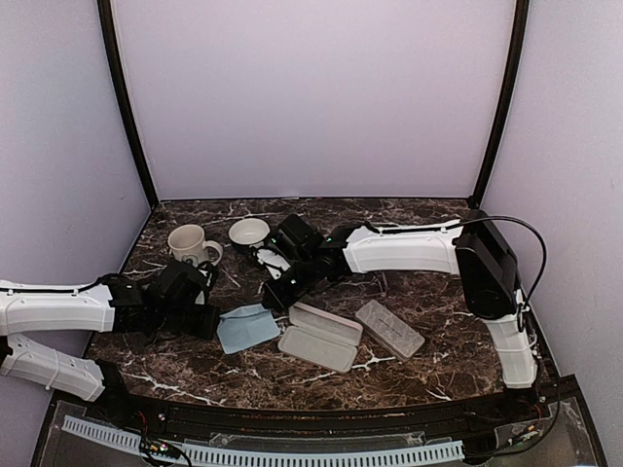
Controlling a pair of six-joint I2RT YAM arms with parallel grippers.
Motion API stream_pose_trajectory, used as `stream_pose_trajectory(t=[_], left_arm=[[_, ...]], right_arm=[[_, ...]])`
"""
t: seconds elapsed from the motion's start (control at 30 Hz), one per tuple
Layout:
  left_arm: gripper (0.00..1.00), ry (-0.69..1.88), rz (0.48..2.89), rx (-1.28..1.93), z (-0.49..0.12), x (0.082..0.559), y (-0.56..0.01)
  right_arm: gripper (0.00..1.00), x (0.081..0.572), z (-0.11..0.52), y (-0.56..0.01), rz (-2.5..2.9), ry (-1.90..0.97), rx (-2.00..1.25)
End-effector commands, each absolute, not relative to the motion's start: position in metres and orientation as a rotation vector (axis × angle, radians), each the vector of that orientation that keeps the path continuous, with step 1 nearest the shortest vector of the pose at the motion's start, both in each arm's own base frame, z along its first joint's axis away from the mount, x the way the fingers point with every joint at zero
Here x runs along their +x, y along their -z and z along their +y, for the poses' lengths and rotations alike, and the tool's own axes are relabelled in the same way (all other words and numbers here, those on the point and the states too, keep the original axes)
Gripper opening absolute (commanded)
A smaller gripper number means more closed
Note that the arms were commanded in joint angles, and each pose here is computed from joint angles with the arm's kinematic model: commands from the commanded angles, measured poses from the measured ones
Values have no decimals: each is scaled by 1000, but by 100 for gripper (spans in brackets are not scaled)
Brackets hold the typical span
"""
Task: Organize the sunglasses
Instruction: Fold the glasses cleaning cloth at the center of the board.
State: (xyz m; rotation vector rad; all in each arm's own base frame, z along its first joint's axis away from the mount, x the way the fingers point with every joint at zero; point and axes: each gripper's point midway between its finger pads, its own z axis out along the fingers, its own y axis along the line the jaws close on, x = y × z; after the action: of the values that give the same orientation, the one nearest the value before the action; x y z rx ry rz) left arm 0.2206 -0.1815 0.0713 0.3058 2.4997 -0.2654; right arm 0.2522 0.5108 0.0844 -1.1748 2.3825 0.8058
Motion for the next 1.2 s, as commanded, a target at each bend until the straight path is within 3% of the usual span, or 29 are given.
stream_pose_trajectory(t=[0.0, 1.17], left_arm=[[0, 277, 2534, 338, -180, 213, -62], [0, 361, 2611, 436, -188, 191, -38]], right_arm=[[0, 258, 506, -82, 2386, -787, -1174], [0, 220, 491, -49, 2560, -687, -1217]])
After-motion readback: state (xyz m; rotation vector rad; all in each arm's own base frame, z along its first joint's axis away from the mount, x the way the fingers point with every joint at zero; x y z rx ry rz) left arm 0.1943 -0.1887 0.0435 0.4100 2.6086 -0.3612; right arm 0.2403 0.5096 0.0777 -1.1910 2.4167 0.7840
